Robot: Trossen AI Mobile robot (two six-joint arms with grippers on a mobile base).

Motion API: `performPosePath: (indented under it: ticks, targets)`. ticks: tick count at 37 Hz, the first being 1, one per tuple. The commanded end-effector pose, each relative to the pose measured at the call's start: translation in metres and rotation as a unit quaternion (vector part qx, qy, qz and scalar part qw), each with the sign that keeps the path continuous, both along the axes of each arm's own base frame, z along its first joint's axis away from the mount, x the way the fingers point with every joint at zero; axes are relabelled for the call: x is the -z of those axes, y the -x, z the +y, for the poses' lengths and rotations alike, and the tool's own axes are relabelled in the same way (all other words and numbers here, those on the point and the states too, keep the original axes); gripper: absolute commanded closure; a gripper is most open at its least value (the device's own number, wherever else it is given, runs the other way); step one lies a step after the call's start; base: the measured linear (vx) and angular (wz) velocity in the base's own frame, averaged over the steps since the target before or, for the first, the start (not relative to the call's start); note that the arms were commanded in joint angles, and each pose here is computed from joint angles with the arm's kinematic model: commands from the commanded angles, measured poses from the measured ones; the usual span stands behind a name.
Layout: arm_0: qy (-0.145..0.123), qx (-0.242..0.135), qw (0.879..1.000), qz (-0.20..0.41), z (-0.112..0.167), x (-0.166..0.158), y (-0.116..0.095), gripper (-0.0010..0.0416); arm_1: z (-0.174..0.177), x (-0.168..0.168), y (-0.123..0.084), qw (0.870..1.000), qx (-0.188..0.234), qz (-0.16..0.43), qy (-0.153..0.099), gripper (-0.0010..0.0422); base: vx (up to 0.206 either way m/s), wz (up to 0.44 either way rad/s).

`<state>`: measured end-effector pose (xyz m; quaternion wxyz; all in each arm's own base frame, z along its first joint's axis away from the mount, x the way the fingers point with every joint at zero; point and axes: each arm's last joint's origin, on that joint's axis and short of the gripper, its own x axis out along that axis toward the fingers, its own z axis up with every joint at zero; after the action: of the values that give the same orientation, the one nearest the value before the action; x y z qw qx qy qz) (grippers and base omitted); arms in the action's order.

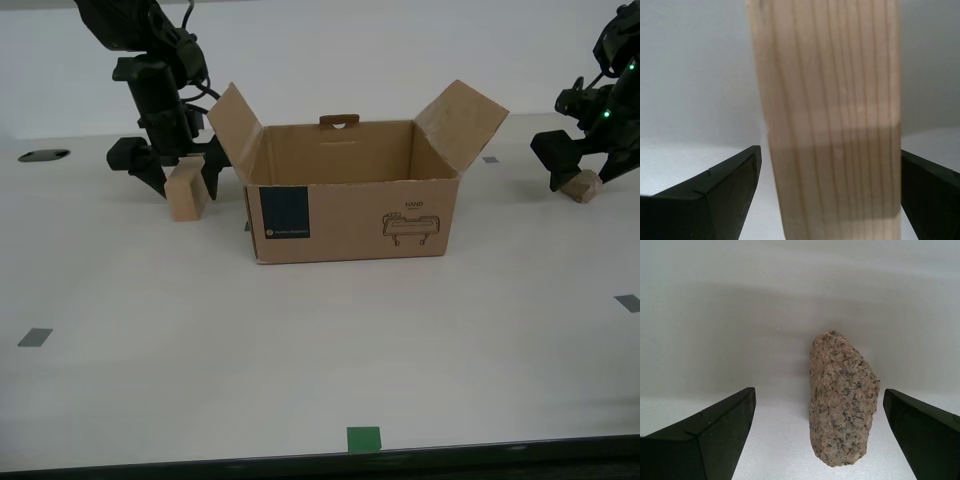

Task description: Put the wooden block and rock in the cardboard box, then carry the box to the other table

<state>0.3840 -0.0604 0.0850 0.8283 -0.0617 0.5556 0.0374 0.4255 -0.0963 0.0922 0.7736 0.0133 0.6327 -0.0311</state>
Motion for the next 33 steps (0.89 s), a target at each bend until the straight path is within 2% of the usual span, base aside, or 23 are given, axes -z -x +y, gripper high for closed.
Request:
performPosePath:
  ticks: [1, 14, 33]
  targets:
    - [-0.001, -0.002, 1.0, -0.003, 0.0, 0.0, -0.001, 0.0051, -0.001, 0.0, 0.0, 1.0, 0.001, 0.0, 0.002, 0.0078, 0.0, 0.0]
    - [-0.001, -0.004, 1.0, 0.002, 0.001, 0.005, 0.004, 0.0052, -0.001, 0.0, 0.0, 1.0, -0.002, -0.001, 0.003, 0.0078, 0.0, 0.0]
    - [0.009, -0.011, 0.999, -0.036, 0.0, 0.01, 0.004, 0.0068, -0.001, 0.0, 0.0, 1.0, -0.002, 0.0, 0.003, 0.0078, 0.0, 0.0]
